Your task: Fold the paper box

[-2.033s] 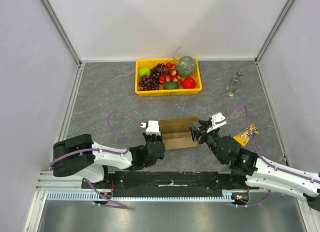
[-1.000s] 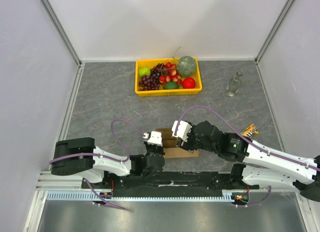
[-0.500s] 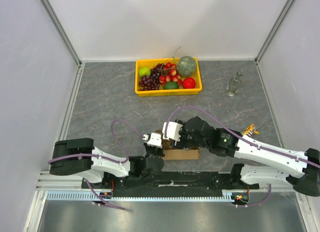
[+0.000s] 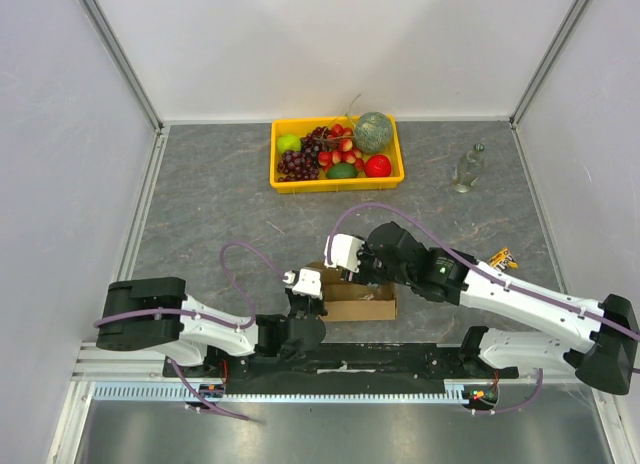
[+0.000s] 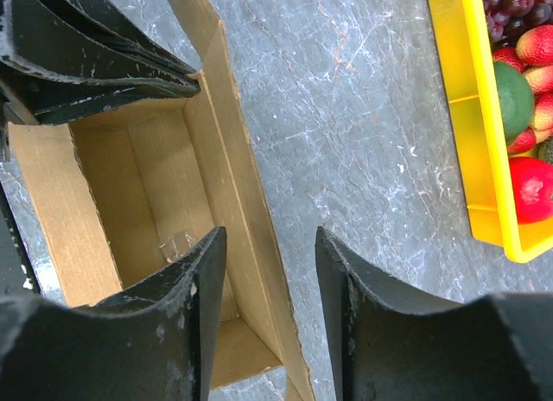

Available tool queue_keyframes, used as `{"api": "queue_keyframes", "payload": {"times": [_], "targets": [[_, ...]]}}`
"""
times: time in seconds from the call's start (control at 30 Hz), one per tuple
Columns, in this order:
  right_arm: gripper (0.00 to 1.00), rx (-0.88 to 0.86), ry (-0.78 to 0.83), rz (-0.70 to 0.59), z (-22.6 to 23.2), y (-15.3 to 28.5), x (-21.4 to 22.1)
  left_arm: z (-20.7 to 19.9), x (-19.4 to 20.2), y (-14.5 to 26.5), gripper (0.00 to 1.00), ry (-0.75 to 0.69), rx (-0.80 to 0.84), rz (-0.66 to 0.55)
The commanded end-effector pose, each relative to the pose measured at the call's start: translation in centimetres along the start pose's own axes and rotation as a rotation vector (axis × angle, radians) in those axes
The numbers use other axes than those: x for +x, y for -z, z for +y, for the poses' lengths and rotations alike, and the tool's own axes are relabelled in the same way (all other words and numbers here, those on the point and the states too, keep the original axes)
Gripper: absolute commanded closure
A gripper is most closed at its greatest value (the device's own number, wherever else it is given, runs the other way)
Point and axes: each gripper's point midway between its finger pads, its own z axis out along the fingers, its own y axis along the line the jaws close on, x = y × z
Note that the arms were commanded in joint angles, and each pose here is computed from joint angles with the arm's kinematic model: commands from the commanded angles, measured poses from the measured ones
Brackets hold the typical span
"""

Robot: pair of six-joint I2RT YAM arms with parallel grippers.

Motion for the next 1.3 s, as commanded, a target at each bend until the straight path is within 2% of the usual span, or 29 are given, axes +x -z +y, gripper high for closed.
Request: {"api": "queue_keyframes", "payload": {"times": [0.0,0.1,0.27,0.4,0.47,0.63,0.7,0.77,0.83,0.93,1.0,1.27], "targets": [[0.5,-0.008,-0.003,-0.064,-0.7,-0.3,-2.2,1.4,0.0,0.3,0.98,-0.01,-0.049,-0.022],[0.54,-0.044,-0.005,-0.068,0.0,-0.8,-2.3,1.5,0.0,0.3,0.98,-0.012,-0.055,-0.024],[0.68,-0.049,-0.014,-0.084,0.1,-0.9,-2.6,2.2,-0.3,0.3,0.98,-0.001,-0.092,-0.038],[0.93,-0.027,-0.025,-0.109,-0.2,-0.8,-2.9,2.8,-0.3,0.2,0.98,0.003,-0.132,-0.051],[1.0,-0.016,-0.028,-0.122,-0.3,-0.7,-3.0,2.8,-0.3,0.2,0.98,0.021,-0.147,-0.056],[1.0,-0.016,-0.028,-0.126,-0.2,-0.7,-2.8,3.2,-0.1,0.3,0.98,0.043,-0.179,-0.054],[1.0,-0.02,-0.033,-0.125,-0.1,-0.8,-2.8,3.7,-0.1,0.4,0.95,0.04,-0.2,-0.052],[1.0,-0.019,-0.037,-0.128,-0.1,-0.8,-2.7,4.8,0.0,0.7,0.85,0.054,-0.231,-0.047],[1.0,-0.015,-0.039,-0.136,-0.1,-0.8,-2.7,5.7,-0.9,1.1,0.74,0.137,-0.262,-0.067],[1.0,-0.015,-0.039,-0.145,0.0,-0.8,-2.9,7.6,-2.6,1.8,0.61,0.115,-0.277,-0.112],[1.0,-0.016,-0.041,-0.147,0.0,-0.8,-2.8,7.0,-3.5,1.8,0.53,0.112,-0.242,-0.143],[1.0,-0.008,-0.042,-0.138,0.2,-0.6,-2.1,4.4,-3.5,3.3,0.42,0.227,-0.136,-0.141]]}}
